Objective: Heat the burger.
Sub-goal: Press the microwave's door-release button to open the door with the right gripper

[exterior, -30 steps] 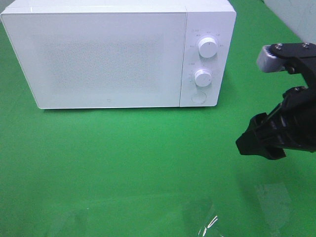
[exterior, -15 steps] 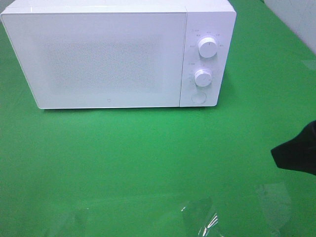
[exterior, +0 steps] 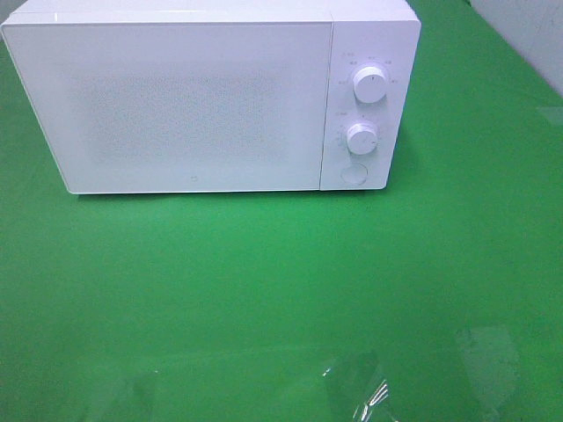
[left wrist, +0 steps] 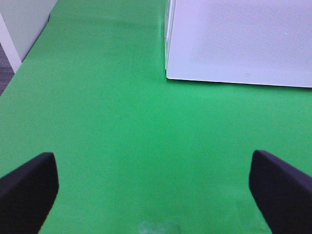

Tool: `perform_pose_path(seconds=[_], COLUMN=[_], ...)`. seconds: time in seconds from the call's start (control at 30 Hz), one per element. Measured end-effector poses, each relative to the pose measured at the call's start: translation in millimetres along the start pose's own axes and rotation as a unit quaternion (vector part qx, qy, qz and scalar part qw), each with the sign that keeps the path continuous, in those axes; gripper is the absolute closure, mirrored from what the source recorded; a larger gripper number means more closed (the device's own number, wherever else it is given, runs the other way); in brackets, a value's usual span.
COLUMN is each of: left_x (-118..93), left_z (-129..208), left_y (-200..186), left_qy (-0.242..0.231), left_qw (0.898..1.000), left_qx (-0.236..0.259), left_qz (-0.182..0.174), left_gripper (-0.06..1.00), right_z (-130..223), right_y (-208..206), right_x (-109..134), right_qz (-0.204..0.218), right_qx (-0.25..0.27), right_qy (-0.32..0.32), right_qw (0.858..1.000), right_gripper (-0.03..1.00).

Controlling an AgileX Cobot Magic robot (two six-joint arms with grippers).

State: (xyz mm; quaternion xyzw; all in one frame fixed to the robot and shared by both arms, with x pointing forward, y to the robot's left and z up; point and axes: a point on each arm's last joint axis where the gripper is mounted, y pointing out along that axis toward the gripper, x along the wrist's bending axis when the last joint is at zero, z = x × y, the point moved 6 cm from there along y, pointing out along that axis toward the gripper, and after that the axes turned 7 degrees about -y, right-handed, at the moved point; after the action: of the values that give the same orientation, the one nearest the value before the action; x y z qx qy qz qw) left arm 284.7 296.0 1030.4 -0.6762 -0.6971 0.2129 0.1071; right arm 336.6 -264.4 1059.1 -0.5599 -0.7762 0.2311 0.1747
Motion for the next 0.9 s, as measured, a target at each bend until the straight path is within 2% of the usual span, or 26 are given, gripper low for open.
perform_pose_path(seconds=[0.13, 0.2, 0.57, 0.9], left_x=[0, 0, 0, 0], left_z=[0, 0, 0, 0], left_y=[0, 0, 0, 0], left_qy=[0.0, 0.0, 0.0, 0.0], left_qw=[1.0, 1.0, 1.0, 1.0], left_qx=[0.0, 0.0, 0.0, 0.0], left_qz=[0.0, 0.0, 0.0, 0.0], left_gripper=[-0.04, -0.04, -0.04, -0.04], right_z=[3, 12, 47, 48], right_y=[-15, -30, -32, -27], right_x=[-4, -7, -8, -10], right_qz=[0.023, 0.048, 0.088, 0.095], right_qx=[-0.031, -0.071, -0.093, -0.1], right_qy=[0.013, 0.023, 0.043, 0.047], right_qw=[0.999, 0.996, 0.991, 0.989], right_gripper=[0.21, 0.21, 0.21, 0.21])
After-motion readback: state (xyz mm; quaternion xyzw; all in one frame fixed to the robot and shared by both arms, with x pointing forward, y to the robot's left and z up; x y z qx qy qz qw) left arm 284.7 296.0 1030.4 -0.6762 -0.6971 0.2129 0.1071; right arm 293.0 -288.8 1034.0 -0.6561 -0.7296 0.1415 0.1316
